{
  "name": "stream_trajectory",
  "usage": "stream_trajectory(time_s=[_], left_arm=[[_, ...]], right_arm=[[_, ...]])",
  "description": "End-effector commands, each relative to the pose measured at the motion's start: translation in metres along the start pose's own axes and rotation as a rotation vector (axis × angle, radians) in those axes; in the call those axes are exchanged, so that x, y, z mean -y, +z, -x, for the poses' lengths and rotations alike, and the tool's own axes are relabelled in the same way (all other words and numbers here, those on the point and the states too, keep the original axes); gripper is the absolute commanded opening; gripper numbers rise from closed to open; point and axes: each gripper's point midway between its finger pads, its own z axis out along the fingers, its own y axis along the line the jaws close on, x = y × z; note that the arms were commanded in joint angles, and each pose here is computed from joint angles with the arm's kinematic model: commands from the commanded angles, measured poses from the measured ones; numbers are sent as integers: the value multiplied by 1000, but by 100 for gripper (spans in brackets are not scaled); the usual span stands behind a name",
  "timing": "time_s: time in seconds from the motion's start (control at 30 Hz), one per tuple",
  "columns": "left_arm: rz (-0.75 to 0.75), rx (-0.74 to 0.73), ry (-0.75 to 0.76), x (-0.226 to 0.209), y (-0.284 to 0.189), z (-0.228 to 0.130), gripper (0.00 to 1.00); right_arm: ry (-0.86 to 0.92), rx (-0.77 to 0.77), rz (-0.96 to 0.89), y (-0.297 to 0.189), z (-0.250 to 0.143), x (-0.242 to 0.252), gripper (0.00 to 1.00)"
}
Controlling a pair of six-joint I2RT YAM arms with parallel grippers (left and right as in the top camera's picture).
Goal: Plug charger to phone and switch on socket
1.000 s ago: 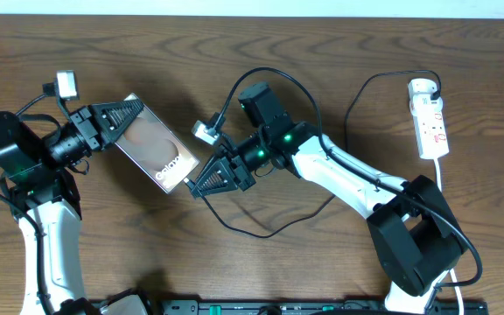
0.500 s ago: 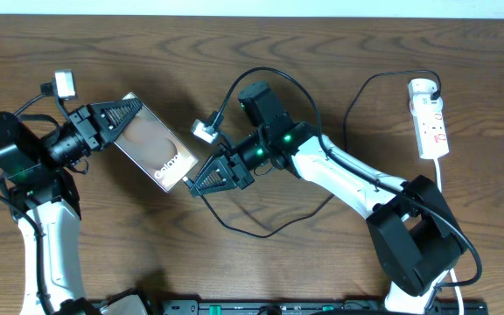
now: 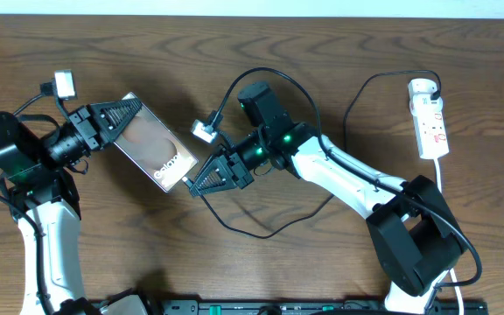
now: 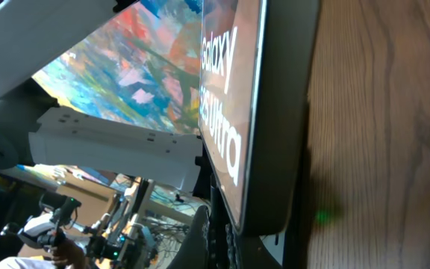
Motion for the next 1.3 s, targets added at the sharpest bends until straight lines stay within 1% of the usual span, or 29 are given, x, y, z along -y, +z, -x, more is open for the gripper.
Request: stream_trajectory(time_s=[0.0,0.3,0.7,1.27], left_arm=[[-69,-101,28,13,4,-18,8],[-100,-153,56,19,18,-29,7],[-100,-153,58,19,18,-29,8],[-100,-152,65,19,18,-29,8]], right_arm=[[-14,1,1,1,5,-3,1],[8,0,9,1,5,-5,1],[-18,1,18,-1,7,-7,1],[6,5,18,-1,11,-8,1]])
